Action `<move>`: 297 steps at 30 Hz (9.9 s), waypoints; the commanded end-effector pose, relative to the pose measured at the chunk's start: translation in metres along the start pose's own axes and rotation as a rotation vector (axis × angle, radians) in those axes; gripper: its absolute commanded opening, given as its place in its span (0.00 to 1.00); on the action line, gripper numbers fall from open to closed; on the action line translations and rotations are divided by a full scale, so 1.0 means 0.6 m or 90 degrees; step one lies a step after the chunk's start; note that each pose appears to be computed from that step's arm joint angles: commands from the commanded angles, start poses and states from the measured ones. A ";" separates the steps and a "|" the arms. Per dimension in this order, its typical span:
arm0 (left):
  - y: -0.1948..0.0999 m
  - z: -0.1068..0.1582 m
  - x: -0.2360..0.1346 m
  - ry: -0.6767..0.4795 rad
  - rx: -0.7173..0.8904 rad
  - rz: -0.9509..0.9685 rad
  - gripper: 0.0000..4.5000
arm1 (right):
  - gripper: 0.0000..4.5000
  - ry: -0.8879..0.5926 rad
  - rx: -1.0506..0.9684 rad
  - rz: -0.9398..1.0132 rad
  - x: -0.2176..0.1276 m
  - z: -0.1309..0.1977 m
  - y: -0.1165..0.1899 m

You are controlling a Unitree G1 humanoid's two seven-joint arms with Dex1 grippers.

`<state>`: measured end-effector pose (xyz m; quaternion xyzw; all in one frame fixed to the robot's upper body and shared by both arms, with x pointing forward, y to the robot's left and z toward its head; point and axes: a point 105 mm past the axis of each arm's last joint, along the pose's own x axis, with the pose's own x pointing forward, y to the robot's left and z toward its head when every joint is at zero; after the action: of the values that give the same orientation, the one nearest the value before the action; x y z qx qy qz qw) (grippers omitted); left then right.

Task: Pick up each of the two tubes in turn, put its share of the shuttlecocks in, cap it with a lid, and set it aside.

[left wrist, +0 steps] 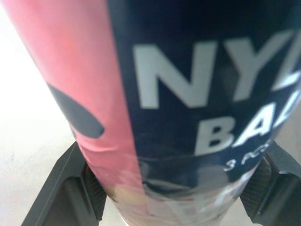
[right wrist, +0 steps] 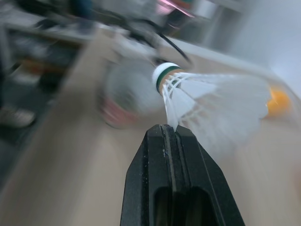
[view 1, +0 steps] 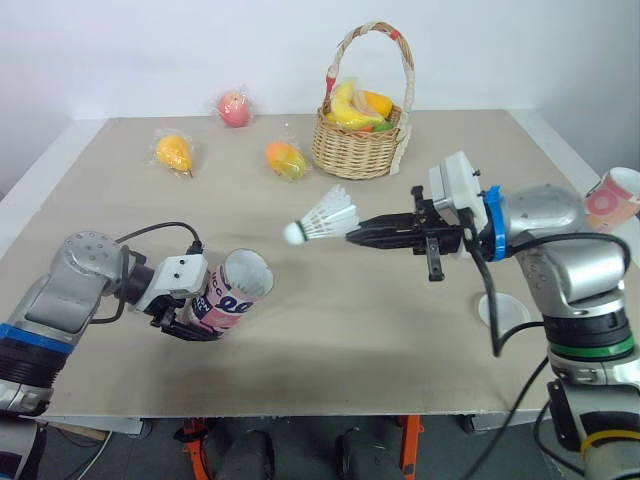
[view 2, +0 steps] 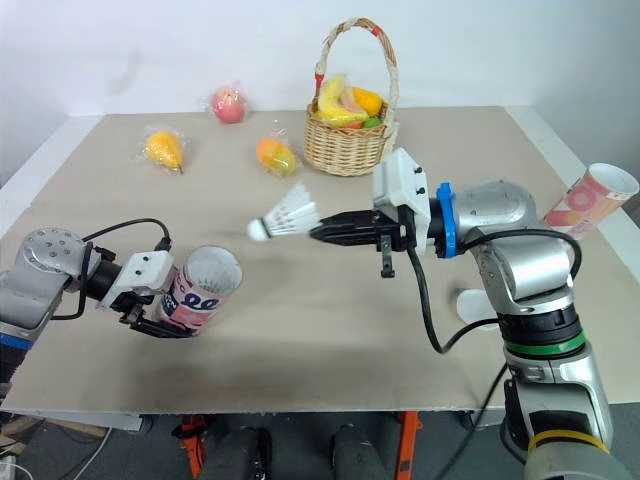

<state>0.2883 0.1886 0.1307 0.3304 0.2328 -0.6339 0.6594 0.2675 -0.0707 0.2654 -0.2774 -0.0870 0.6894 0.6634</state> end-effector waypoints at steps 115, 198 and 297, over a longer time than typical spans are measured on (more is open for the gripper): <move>0.027 0.163 0.207 -0.417 0.069 0.017 0.71 | 1.00 0.525 0.522 -0.281 -0.361 -0.315 0.064; 0.016 0.068 0.227 -0.309 -0.042 -0.045 0.71 | 0.22 0.368 -0.235 0.213 0.072 -0.060 -0.028; -0.026 0.080 -0.064 -0.404 0.006 0.197 0.98 | 1.00 0.072 0.268 -0.023 0.044 -0.159 0.082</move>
<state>0.2705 0.1825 0.1622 0.1552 -0.0026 -0.5993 0.7853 0.2733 -0.0792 0.1458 -0.1608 0.1161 0.6528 0.7311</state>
